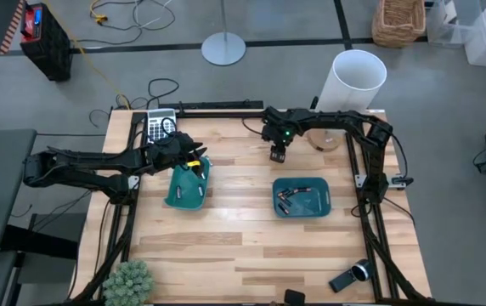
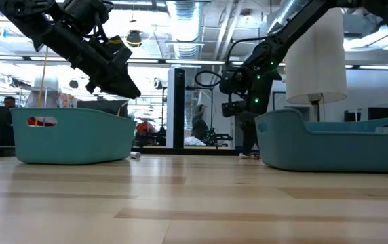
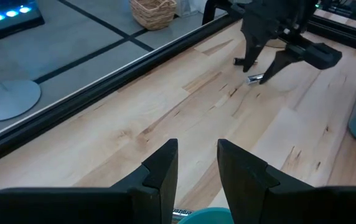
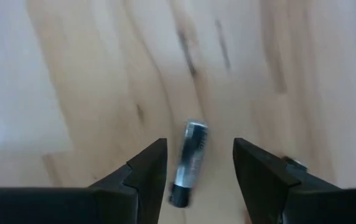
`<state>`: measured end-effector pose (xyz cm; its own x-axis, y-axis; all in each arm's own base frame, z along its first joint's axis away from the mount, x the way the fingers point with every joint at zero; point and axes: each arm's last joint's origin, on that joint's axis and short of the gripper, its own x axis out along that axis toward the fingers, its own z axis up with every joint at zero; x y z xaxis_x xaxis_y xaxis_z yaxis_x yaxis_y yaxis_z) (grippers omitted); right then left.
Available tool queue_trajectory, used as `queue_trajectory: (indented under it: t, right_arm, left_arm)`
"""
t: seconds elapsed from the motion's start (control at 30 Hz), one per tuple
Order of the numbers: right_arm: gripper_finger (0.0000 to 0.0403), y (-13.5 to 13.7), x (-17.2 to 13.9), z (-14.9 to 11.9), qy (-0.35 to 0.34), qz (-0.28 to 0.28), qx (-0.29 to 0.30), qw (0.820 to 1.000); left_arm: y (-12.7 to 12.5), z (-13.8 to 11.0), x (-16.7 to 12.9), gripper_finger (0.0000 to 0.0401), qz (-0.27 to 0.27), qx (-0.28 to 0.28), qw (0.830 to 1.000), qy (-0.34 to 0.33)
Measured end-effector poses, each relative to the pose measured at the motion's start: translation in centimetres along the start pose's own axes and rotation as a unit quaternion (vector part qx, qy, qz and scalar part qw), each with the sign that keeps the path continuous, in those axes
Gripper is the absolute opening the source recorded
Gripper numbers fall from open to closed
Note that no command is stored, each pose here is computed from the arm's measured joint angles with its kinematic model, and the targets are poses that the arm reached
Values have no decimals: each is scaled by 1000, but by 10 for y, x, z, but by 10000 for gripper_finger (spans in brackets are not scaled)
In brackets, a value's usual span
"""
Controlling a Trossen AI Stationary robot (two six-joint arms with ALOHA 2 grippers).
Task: Sort batteries
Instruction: Put the silver battery into the green bin
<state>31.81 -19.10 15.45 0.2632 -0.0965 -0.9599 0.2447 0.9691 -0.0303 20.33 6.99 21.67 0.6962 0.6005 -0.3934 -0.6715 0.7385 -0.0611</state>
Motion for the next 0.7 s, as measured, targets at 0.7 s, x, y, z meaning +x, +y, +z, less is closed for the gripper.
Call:
queue_trajectory:
  t: [0.7]
  right_arm:
    - [127, 9, 11, -7, -5, 1, -4, 1000]
  left_arm:
    - [0, 0, 0, 106, 0, 0, 1000, 0]
